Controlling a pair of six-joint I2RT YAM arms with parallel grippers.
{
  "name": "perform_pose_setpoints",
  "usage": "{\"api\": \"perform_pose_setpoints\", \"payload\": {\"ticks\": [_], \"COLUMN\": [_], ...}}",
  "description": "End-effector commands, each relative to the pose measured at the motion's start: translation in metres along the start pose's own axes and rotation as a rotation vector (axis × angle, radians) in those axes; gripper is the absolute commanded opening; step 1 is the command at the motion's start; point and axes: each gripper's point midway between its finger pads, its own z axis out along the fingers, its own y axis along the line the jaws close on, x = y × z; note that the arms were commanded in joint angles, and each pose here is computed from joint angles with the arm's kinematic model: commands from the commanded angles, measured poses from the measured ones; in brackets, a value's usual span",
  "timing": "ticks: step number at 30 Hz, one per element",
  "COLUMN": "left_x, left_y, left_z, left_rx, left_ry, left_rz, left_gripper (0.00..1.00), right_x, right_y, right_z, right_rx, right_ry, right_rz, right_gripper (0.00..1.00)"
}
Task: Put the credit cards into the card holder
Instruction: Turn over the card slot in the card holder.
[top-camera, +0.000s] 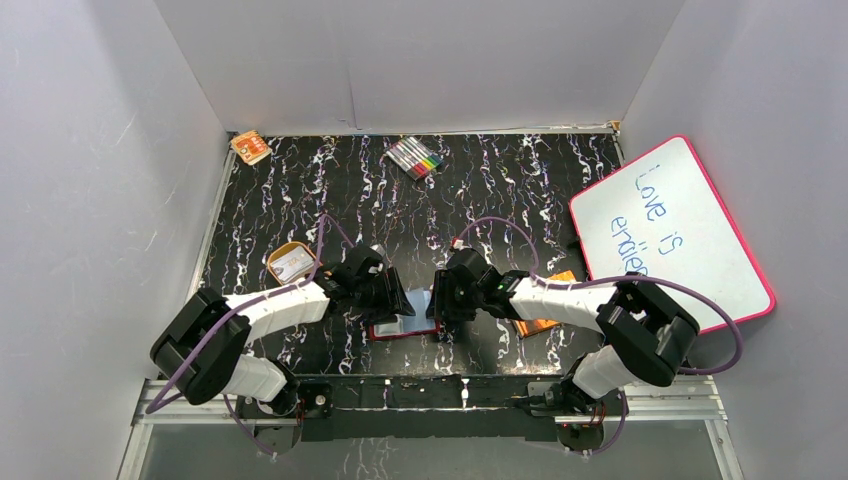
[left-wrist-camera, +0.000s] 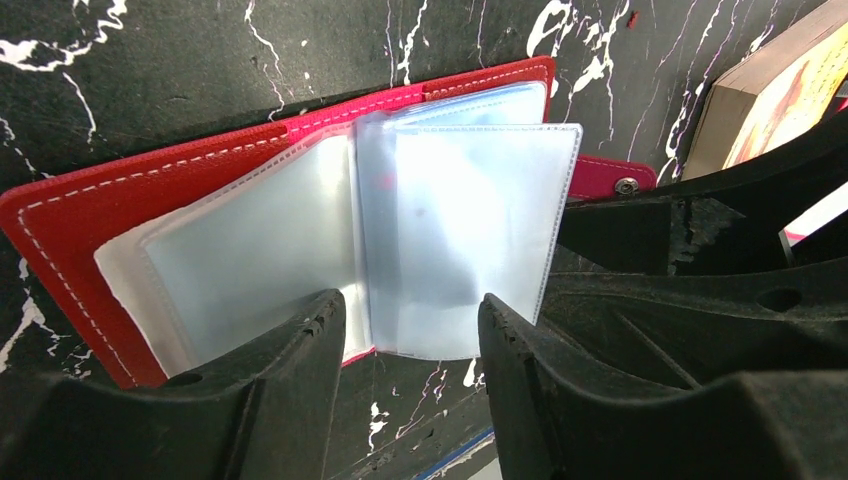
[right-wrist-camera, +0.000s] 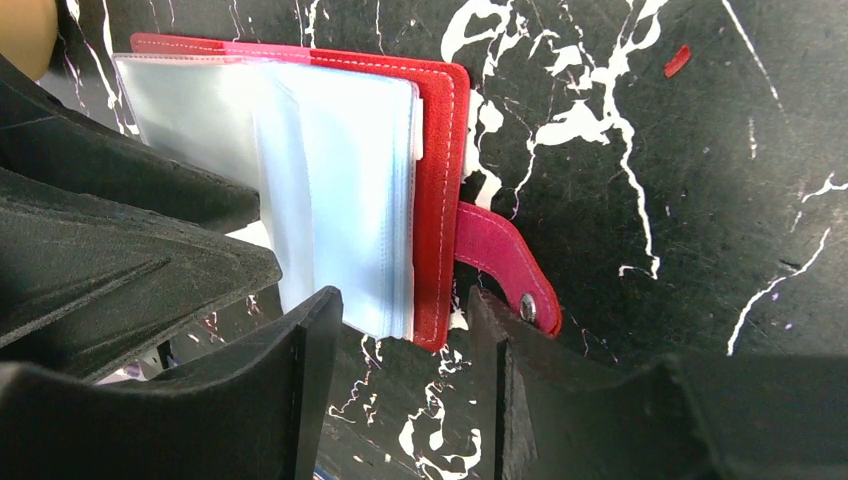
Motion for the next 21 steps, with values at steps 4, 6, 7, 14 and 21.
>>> {"api": "perform_pose_setpoints", "payload": {"ticks": [4, 6, 7, 14, 21], "left_x": [-0.008, -0.009, -0.009, -0.012, -0.020], "left_y": [-0.014, -0.016, -0.017, -0.020, -0.021], "left_z": [-0.012, -0.013, -0.014, -0.020, -0.030], "left_rx": [0.029, 0.035, 0.039, 0.050, 0.031], "left_ry": [-0.034, -0.041, -0.043, -0.070, -0.112], "left_rz": [0.020, 0.019, 0.020, 0.009, 0.017], "left_gripper": [0.55, 0.59, 0.61, 0.69, 0.72], "right_x": [-0.013, -0.013, -0.013, -0.014, -0.015], "right_y": [0.029, 0.031, 0.032, 0.034, 0.036], "right_z": [-0.001, -0.001, -0.001, 0.000, 0.001], "right_rx": [-0.091, -0.099, -0.102, -0.109, -0.110], "right_ry": [-0.033, -0.033, -0.034, -0.037, -0.040], "right_rz": [-0.054, -0.056, -0.056, -0.058, -0.061], "right_gripper": [0.64, 0.68, 0.70, 0.75, 0.76]}}
